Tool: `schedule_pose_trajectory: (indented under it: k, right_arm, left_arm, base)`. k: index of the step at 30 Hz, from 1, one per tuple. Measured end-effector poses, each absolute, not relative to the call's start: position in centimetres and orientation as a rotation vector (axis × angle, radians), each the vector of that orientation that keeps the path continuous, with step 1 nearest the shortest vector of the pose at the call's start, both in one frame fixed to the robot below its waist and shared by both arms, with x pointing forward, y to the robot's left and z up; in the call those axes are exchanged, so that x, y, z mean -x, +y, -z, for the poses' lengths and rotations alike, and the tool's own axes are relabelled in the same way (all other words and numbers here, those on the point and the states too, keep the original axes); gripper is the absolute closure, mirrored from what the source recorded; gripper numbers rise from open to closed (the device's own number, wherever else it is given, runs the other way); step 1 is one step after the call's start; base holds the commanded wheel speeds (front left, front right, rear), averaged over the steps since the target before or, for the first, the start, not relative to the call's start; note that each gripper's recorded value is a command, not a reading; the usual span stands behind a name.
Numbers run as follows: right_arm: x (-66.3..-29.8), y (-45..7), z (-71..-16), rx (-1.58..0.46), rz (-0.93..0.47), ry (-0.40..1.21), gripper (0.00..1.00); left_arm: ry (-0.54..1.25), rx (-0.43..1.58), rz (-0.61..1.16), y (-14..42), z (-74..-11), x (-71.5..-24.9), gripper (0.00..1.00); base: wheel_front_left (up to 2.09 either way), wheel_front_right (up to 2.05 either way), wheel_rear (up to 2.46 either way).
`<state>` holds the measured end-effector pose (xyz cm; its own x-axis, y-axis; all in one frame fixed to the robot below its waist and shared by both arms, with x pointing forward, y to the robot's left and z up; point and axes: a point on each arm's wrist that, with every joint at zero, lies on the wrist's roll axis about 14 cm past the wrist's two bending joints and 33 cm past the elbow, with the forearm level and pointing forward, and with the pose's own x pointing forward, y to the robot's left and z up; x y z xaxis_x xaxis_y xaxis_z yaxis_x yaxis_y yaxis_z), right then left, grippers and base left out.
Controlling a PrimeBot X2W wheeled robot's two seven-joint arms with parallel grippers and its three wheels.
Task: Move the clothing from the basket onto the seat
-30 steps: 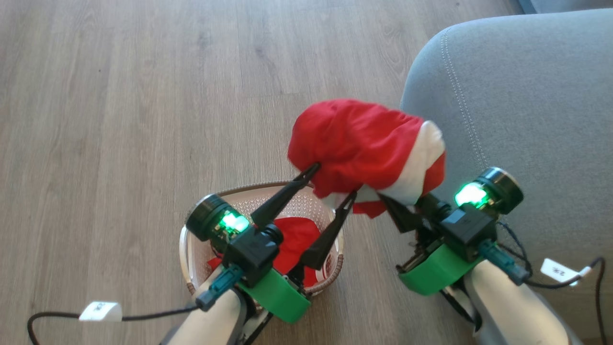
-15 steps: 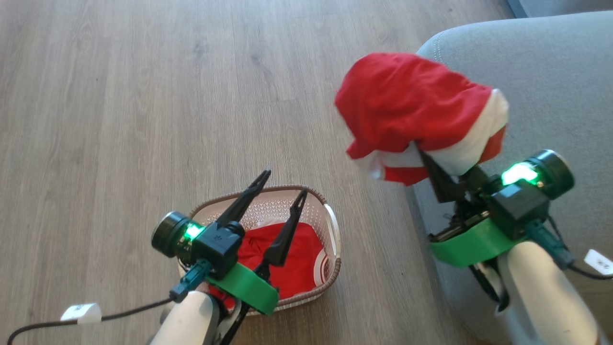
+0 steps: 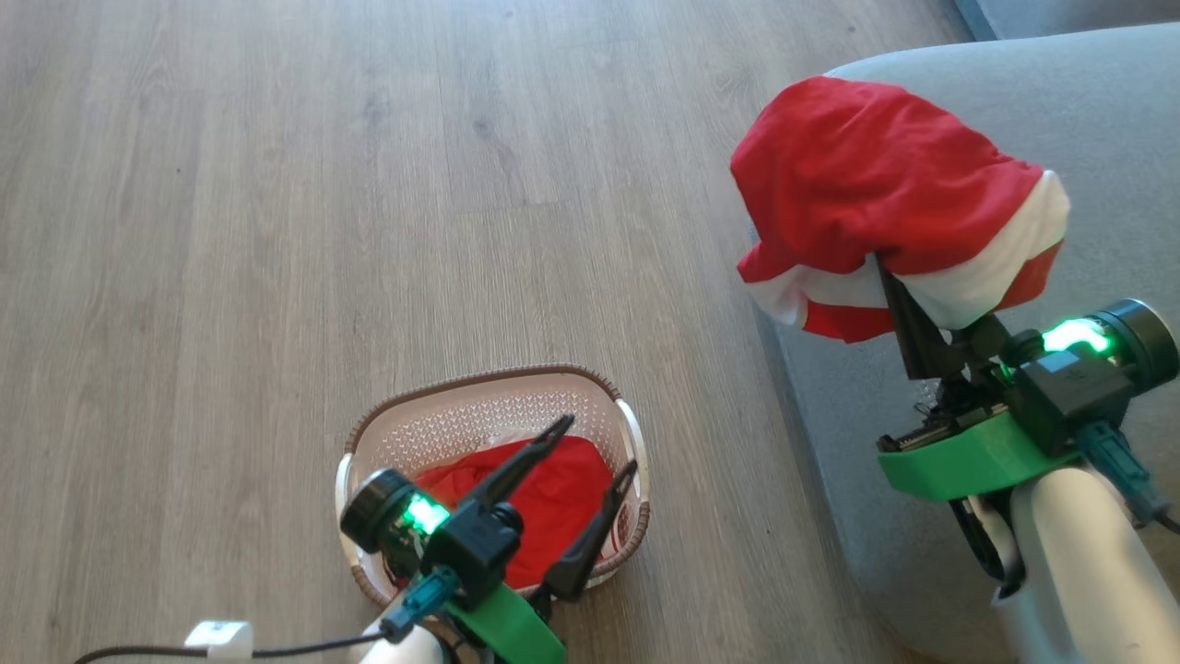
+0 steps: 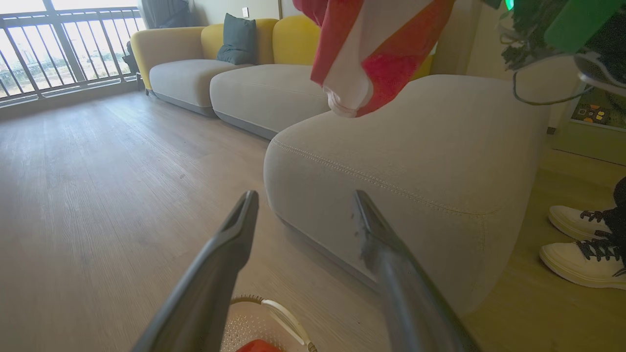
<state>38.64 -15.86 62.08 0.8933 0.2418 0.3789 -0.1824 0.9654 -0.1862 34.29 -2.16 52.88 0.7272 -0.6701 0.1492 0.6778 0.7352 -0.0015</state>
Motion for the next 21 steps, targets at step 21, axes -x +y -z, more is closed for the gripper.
schedule_pose_trajectory:
  k: [21]
  right_arm:
    - [-37.8, -18.3, -61.7, 0.148, -0.137, -0.394, 1.00]
  left_arm:
    - [-0.018, 0.071, 0.788, -3.3, -49.2, -32.6, 0.00]
  base:
    - [0.00, 0.00, 0.00]
